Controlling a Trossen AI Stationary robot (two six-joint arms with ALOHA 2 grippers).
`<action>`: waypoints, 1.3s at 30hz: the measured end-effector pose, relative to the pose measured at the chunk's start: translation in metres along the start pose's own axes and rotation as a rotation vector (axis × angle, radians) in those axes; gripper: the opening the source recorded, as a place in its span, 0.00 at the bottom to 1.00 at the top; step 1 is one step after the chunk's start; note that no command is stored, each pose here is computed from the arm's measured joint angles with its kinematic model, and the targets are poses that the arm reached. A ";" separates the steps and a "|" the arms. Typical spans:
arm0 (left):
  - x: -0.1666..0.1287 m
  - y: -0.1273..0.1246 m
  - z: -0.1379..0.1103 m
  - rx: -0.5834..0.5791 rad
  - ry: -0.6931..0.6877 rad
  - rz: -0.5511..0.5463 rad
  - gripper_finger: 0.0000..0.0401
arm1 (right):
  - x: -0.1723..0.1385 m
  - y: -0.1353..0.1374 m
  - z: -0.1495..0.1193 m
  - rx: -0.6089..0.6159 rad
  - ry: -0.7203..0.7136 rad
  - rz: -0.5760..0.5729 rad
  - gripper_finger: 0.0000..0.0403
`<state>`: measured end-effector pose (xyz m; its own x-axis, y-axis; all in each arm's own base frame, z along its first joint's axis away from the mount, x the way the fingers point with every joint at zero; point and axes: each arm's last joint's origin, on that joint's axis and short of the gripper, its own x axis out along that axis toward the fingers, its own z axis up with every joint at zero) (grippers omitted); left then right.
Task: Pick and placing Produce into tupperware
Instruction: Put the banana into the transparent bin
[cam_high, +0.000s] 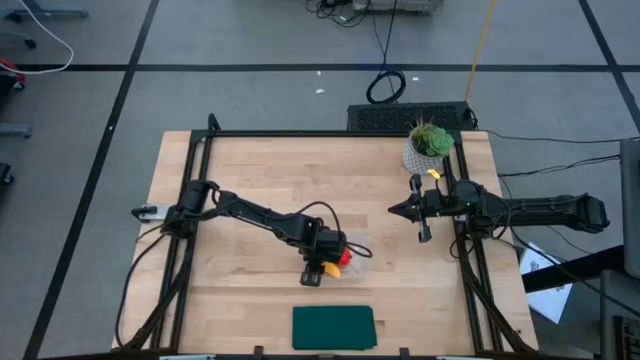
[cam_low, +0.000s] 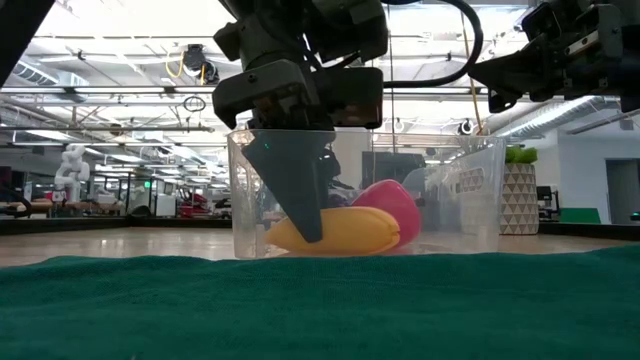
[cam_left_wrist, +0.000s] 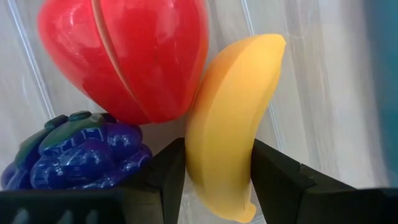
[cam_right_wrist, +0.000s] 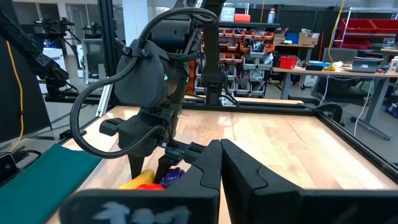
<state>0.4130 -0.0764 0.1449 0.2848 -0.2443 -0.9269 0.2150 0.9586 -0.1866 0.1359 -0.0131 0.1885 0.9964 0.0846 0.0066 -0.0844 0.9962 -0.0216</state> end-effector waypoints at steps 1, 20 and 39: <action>0.000 0.000 0.000 0.000 -0.002 0.000 0.41 | 0.000 0.000 0.000 0.000 0.000 0.000 0.00; 0.001 -0.001 0.001 -0.007 -0.007 -0.003 0.65 | 0.000 0.000 0.000 0.000 0.000 0.000 0.00; -0.006 -0.003 -0.001 -0.015 0.010 -0.009 0.64 | 0.000 0.000 0.000 0.000 -0.003 0.000 0.00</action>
<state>0.4095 -0.0776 0.1502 0.2738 -0.2512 -0.9284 0.2029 0.9586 -0.1996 0.1359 -0.0131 0.1888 0.9963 0.0850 0.0099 -0.0847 0.9962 -0.0220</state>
